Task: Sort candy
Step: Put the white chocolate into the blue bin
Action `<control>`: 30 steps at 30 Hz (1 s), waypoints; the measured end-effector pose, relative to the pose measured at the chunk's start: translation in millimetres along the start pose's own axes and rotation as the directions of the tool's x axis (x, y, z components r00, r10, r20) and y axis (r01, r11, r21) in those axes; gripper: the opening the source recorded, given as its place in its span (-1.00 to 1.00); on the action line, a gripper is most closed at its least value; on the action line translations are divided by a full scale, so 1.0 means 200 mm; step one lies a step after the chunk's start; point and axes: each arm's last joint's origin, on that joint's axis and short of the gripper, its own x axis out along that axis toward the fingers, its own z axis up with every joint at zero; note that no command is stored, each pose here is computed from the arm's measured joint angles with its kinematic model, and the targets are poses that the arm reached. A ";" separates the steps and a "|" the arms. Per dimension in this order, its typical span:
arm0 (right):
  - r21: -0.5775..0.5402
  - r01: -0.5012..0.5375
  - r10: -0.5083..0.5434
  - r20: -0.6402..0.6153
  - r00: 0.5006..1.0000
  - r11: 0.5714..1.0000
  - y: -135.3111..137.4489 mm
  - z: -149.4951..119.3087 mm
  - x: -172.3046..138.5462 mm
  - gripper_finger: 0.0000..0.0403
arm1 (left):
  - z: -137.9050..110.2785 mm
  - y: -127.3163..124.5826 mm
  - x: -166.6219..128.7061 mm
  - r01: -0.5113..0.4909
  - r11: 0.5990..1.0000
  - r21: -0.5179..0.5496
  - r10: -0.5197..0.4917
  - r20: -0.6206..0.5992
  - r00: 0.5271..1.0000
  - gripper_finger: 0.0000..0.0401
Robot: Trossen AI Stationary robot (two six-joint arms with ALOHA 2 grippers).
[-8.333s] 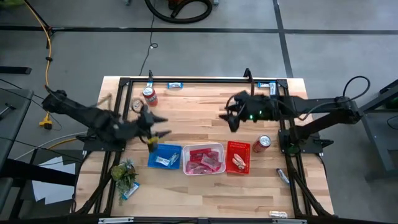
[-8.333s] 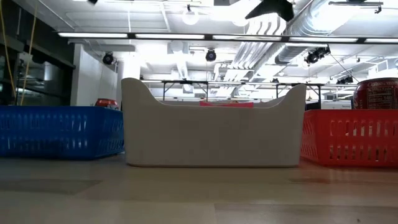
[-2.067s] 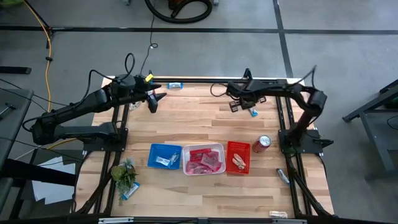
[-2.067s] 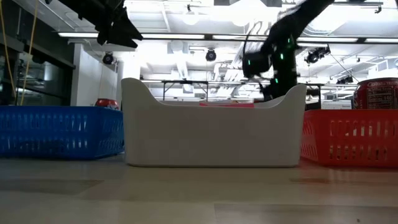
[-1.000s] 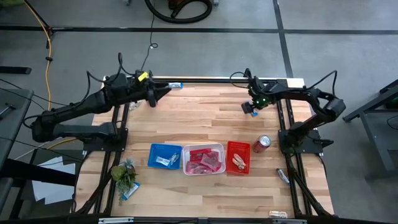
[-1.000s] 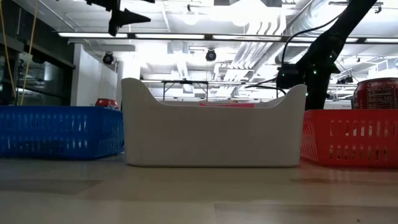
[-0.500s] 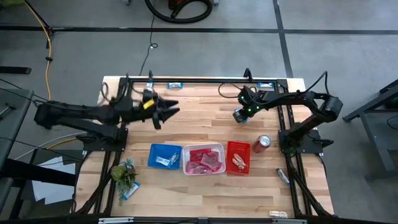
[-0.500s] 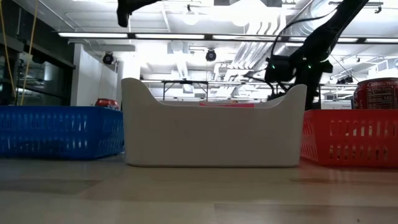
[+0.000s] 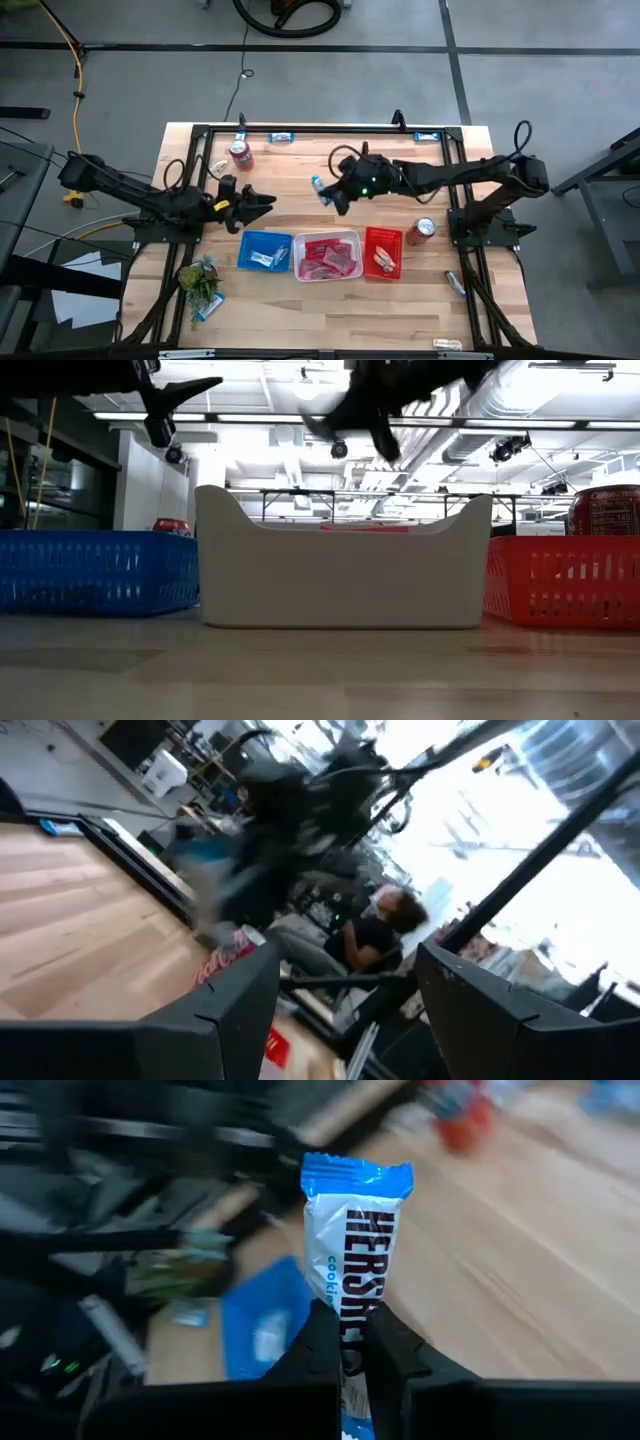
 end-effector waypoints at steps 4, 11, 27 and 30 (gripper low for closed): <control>-0.153 -0.091 0.098 0.037 0.994 0.984 0.26 -0.01 -0.04 -0.99 | -0.01 0.00 0.00 0.001 0.999 0.039 -0.001 -0.022 1.000 0.11; -0.298 -0.131 0.159 0.071 0.985 0.946 0.51 -0.11 -0.09 -0.99 | -0.01 -0.02 0.01 0.030 0.985 0.172 -0.024 -0.036 0.999 0.11; -0.384 -0.161 0.222 0.120 0.968 0.909 0.48 -0.39 0.44 -0.99 | 0.21 -0.18 0.11 -0.165 0.881 0.444 0.087 0.191 0.978 0.11; -0.390 -0.161 0.223 0.119 0.968 0.906 0.50 -0.40 0.53 -0.98 | 0.20 -0.18 0.11 -0.174 0.881 0.441 0.101 0.183 0.978 0.11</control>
